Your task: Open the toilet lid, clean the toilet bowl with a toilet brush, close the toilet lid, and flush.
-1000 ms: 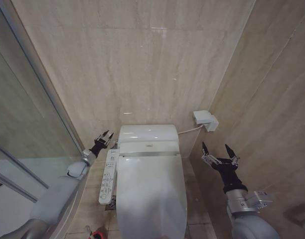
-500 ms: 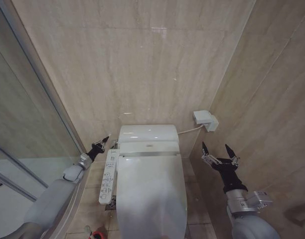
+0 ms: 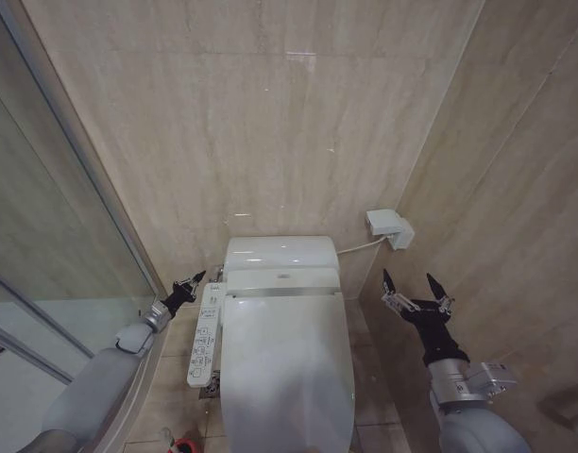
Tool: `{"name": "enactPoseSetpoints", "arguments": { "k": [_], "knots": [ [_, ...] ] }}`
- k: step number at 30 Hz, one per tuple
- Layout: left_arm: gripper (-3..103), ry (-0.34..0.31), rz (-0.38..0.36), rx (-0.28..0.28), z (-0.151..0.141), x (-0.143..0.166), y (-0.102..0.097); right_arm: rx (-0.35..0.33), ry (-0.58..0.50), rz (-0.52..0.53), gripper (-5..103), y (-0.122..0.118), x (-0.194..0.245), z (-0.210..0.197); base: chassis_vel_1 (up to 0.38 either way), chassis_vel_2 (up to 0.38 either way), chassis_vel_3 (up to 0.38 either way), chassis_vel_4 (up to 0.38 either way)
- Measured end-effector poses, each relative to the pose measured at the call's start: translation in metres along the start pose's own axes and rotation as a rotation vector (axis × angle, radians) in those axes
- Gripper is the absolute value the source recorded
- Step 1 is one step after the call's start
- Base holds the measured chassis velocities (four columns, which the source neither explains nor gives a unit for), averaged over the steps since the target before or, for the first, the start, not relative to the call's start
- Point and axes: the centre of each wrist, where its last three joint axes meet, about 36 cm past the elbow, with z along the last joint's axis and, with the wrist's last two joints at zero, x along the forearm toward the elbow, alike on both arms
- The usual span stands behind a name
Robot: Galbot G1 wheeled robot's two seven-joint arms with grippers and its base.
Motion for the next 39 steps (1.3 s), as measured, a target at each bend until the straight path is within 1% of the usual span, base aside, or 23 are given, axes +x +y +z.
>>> {"name": "enactPoseSetpoints", "arguments": {
  "k": [4,16,22,28,39],
  "knots": [
    [0,0.001,0.008,-0.004,0.001,0.000,0.000,0.000,0.000,0.000,100,0.000,0.000,0.000,0.000,0.000,0.000,0.000],
    [0,-0.010,0.030,0.009,0.002,-0.009,-0.010,0.000,0.000,0.000,100,0.000,0.000,0.000,0.000,0.000,0.000,0.000],
    [0,-0.002,0.039,0.014,0.005,-0.014,-0.012,0.000,0.000,0.000,100,0.000,0.000,0.000,0.000,0.000,0.000,0.000],
    [0,0.001,0.042,0.022,0.009,-0.018,-0.015,0.000,0.000,0.000,100,0.000,0.000,0.000,0.000,0.000,0.000,0.000],
    [0,-0.006,0.051,0.030,0.007,-0.024,-0.022,0.000,0.000,0.000,100,0.000,0.000,0.000,0.000,0.000,0.000,0.000]
  ]
}}
